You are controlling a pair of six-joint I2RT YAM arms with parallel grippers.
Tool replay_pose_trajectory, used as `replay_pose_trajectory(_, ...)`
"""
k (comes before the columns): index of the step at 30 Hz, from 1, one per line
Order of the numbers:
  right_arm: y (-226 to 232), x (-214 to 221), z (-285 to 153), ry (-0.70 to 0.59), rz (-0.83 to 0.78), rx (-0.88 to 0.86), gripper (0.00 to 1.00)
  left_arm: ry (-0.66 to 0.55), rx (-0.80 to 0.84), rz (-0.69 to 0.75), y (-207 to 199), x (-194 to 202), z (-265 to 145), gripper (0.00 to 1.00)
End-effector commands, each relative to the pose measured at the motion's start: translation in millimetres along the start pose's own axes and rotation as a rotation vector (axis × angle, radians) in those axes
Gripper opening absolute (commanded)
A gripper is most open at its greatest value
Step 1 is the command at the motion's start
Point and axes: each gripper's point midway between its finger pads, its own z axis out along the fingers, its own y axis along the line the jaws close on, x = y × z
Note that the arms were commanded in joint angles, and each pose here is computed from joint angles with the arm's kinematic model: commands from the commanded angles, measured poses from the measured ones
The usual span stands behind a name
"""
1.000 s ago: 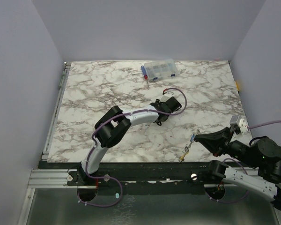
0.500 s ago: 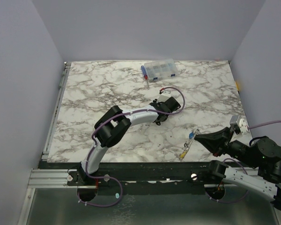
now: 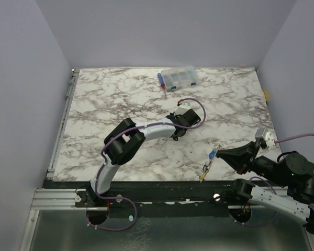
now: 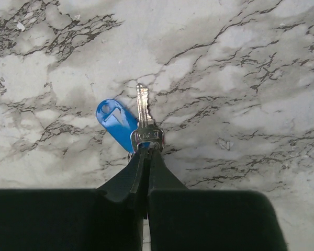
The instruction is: Put the keys on the keyring
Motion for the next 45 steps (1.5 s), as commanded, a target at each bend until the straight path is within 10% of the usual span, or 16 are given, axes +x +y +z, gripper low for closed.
replay_pose_trajectory(1,4,-16,3,-0.060,0.018,-0.014,0.01,-0.052,0.089,-0.017,1,-28,-34,0.00)
replay_pose_trajectory(18,-12,-14,10,-0.085,0.012,0.075,0.01,-0.144,0.301,-0.098,19,-58,-107,0.00)
replay_pose_trajectory(21,-15,-11,12,-0.091,0.018,0.090,0.01,-0.124,0.278,-0.054,20,-48,-95,0.44)
replay_pose_trajectory(24,-15,-7,16,-0.077,0.020,0.091,0.01,-0.066,0.268,-0.006,10,-35,-78,0.63)
replay_pose_trajectory(45,-18,-2,14,-0.048,0.024,0.110,0.01,0.208,0.235,-0.007,5,18,6,0.45)
